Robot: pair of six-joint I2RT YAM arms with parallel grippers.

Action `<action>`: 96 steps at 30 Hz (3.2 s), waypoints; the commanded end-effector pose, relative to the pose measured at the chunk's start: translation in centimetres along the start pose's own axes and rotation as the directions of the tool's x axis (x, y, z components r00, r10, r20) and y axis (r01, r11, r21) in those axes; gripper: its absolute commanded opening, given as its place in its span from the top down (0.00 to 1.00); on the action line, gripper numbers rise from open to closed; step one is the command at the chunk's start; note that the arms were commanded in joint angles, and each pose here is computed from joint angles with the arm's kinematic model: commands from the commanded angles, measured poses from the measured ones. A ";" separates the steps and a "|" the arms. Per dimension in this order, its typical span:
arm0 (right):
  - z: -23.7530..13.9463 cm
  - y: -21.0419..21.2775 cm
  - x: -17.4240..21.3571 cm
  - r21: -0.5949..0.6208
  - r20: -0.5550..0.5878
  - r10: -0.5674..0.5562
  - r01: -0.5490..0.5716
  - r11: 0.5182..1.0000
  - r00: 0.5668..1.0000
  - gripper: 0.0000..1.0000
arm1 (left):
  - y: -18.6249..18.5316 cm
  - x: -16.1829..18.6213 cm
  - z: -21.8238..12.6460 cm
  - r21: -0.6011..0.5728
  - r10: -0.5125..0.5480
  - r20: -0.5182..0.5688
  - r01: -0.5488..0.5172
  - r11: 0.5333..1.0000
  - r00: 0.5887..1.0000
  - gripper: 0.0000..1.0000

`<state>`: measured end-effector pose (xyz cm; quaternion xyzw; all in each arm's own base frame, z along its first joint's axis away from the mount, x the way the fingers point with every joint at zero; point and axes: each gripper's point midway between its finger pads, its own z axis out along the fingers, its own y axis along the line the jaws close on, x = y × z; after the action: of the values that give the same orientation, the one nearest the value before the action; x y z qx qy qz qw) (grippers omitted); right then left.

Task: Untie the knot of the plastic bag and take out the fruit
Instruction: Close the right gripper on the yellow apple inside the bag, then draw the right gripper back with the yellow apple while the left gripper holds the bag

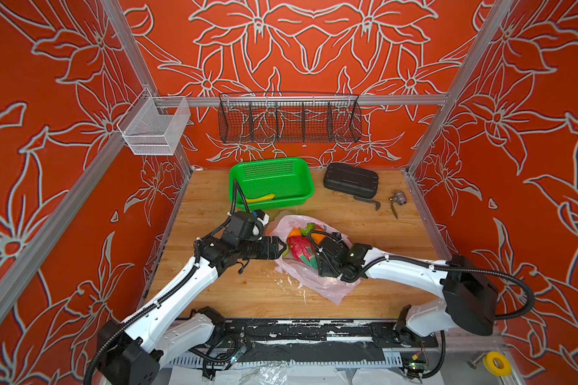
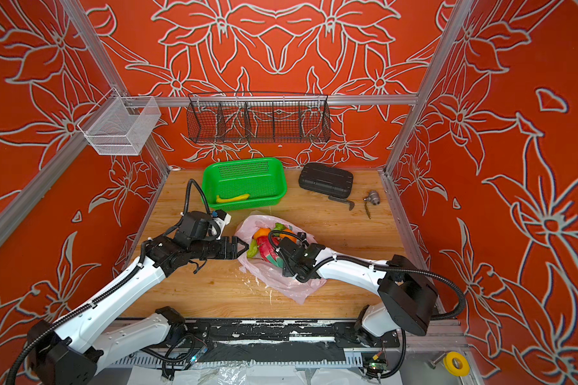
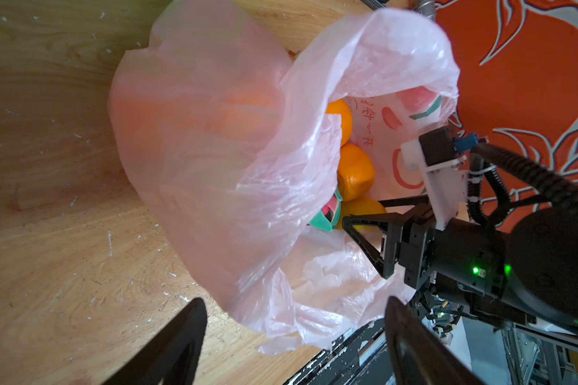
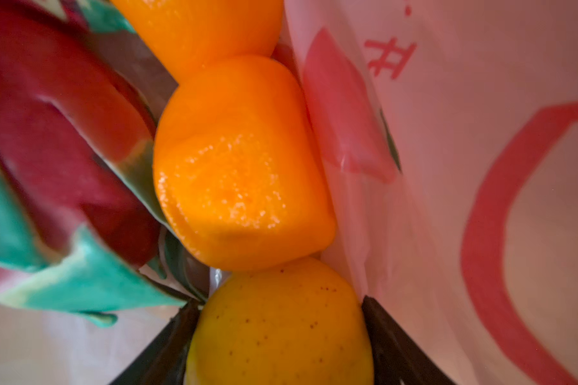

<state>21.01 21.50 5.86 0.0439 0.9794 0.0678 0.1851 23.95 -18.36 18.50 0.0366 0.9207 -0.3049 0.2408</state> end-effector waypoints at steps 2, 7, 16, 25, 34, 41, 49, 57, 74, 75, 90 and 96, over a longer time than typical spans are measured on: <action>-1.5 0.3 -1.5 -0.084 0.061 0.099 -0.094 0.992 0.993 0.27 | 0.7 1.9 1.8 -0.002 -0.043 -0.099 0.043 0.999 0.994 0.16; -3.5 0.4 -3.0 -0.181 0.120 0.168 -0.145 0.973 0.978 0.33 | 3.0 4.3 3.0 -0.075 -0.091 -0.164 0.080 0.994 0.982 0.31; -6.1 -0.6 -7.2 -0.384 0.268 0.367 -0.251 0.889 0.891 0.28 | 5.9 6.6 3.9 -0.171 -0.119 -0.200 0.085 0.982 0.973 0.63; -5.7 -1.1 -8.6 -0.491 0.201 0.494 -0.350 0.798 0.846 0.18 | 8.6 6.0 2.9 -0.326 -0.098 -0.159 0.042 0.944 0.982 1.00; -4.6 -1.4 -6.9 -0.485 0.127 0.449 -0.340 0.806 0.884 0.22 | 9.1 5.2 2.4 -0.340 -0.141 -0.110 0.097 0.935 0.984 1.00; -3.3 -2.4 -3.5 -0.349 0.032 0.313 -0.283 0.893 0.949 0.34 | 9.8 5.7 2.0 -0.382 -0.207 -0.102 0.154 0.911 0.973 1.00; -3.2 -1.8 0.8 -0.233 0.013 0.037 -0.033 0.972 0.999 0.23 | 9.5 6.5 2.0 -0.374 -0.267 -0.123 0.204 0.905 0.956 1.00; -0.1 -2.0 5.2 -0.157 -0.076 -0.150 0.137 0.978 0.986 0.06 | 9.5 5.9 2.2 -0.378 -0.251 -0.120 0.189 0.906 0.961 1.00; -4.6 -1.2 -0.3 -0.150 0.140 -0.060 0.081 0.985 0.988 0.09 | 8.9 5.3 2.2 -0.349 -0.225 -0.115 0.172 0.921 0.968 1.00; -4.5 -1.0 -0.4 -0.150 0.141 -0.062 0.083 0.985 0.988 0.10 | 8.9 5.3 2.2 -0.347 -0.224 -0.114 0.172 0.922 0.968 1.00; -1.3 -0.4 1.8 -0.132 0.018 -0.038 0.040 0.990 0.999 0.36 | 8.1 4.9 2.2 -0.309 -0.215 -0.113 0.171 0.936 0.970 0.91; -3.5 -0.7 0.4 -0.178 0.098 0.015 0.002 0.984 0.995 0.44 | 7.0 3.9 1.2 -0.266 -0.181 -0.070 0.156 0.951 0.981 0.60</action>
<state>19.13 21.17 7.64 0.0112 0.9647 0.1475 0.2178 21.63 -13.26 9.63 -0.0677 0.9719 -0.1775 0.1393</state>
